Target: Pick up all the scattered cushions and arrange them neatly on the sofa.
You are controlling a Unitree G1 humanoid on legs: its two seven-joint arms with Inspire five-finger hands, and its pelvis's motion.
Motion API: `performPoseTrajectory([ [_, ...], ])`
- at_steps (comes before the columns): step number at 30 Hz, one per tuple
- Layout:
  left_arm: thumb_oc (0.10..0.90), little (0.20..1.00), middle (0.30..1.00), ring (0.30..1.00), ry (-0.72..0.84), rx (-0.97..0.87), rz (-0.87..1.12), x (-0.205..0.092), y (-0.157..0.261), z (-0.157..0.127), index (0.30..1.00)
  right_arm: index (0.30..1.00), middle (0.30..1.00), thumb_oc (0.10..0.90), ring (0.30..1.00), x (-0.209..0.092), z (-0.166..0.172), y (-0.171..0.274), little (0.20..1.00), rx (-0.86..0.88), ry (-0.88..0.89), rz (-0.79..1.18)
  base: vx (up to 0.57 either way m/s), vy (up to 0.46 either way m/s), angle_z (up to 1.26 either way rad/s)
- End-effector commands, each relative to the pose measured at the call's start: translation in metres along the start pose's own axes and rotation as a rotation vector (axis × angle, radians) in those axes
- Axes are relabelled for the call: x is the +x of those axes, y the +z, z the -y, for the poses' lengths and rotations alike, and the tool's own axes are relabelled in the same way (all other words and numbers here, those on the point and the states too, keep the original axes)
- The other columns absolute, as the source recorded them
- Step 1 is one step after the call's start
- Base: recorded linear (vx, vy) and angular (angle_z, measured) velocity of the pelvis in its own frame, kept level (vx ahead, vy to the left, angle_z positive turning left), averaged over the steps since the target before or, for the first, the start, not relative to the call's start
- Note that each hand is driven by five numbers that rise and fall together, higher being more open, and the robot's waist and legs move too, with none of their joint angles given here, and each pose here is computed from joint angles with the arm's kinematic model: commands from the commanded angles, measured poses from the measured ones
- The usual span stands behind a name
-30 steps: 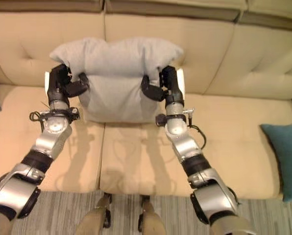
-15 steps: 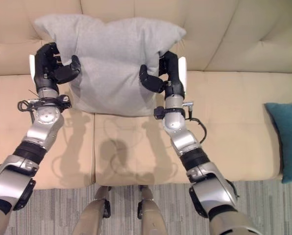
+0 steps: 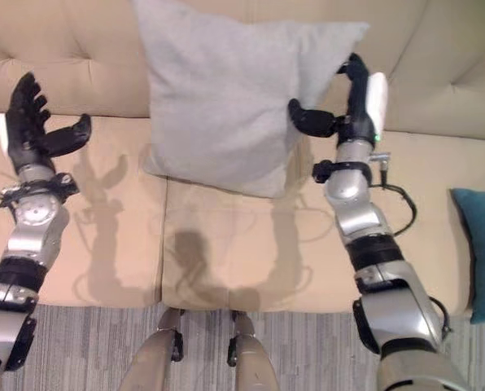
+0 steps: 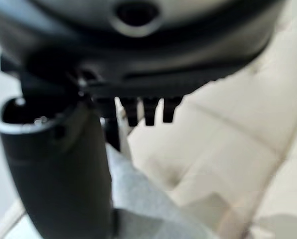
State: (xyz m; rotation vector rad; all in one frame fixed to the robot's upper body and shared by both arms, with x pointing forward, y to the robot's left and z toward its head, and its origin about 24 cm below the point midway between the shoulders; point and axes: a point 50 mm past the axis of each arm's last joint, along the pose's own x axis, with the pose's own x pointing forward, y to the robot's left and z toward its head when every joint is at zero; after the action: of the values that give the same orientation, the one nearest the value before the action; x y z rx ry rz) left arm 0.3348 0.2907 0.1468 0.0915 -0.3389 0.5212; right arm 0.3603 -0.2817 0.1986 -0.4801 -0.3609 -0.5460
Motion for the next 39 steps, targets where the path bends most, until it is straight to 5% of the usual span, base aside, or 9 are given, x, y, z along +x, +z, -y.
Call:
performPoseTrajectory([
  [1, 0.800, 0.900, 0.900, 0.900, -0.028, -0.038, 0.101, -0.005, 0.012, -0.007, 0.900, 0.900, 0.900, 0.800, 0.900, 0.001, 0.042, -0.007, 0.900, 0.040, -0.132, 0.027, 0.07, -0.033, 0.16],
  [7, 0.800, 0.900, 0.900, 0.900, -0.132, -0.007, -0.043, -0.053, -0.029, -0.024, 0.900, 0.900, 0.900, 0.800, 0.900, -0.037, 0.055, -0.052, 0.900, 0.091, -0.072, -0.096, 0.06, -0.025, 0.04],
  [19, 0.800, 0.900, 0.900, 0.900, -0.267, -0.003, -0.032, -0.061, -0.027, 0.001, 0.900, 0.900, 0.900, 0.800, 0.900, -0.035, 0.027, -0.035, 0.900, 0.150, 0.051, -0.035, -0.01, -0.005, -0.02],
  [24, 0.800, 0.900, 0.900, 0.900, -0.338, -0.051, 0.029, -0.052, -0.011, 0.031, 0.900, 0.900, 0.900, 0.800, 0.900, -0.037, 0.003, -0.026, 0.900, 0.183, 0.091, -0.019, 0.00, -0.002, -0.02],
  [30, 0.800, 0.900, 0.900, 0.900, -0.464, -0.142, 0.168, -0.026, 0.042, 0.111, 0.900, 0.900, 0.900, 0.800, 0.900, -0.033, -0.057, 0.013, 0.900, 0.351, 0.139, 0.010, -0.03, 0.006, -0.14],
  [39, 0.800, 0.900, 0.900, 0.900, -0.410, 0.062, 0.262, 0.021, 0.082, 0.124, 0.900, 0.900, 0.900, 0.800, 0.900, -0.022, -0.093, 0.072, 0.900, 0.500, 0.232, 0.114, -0.02, 0.029, -0.17],
])
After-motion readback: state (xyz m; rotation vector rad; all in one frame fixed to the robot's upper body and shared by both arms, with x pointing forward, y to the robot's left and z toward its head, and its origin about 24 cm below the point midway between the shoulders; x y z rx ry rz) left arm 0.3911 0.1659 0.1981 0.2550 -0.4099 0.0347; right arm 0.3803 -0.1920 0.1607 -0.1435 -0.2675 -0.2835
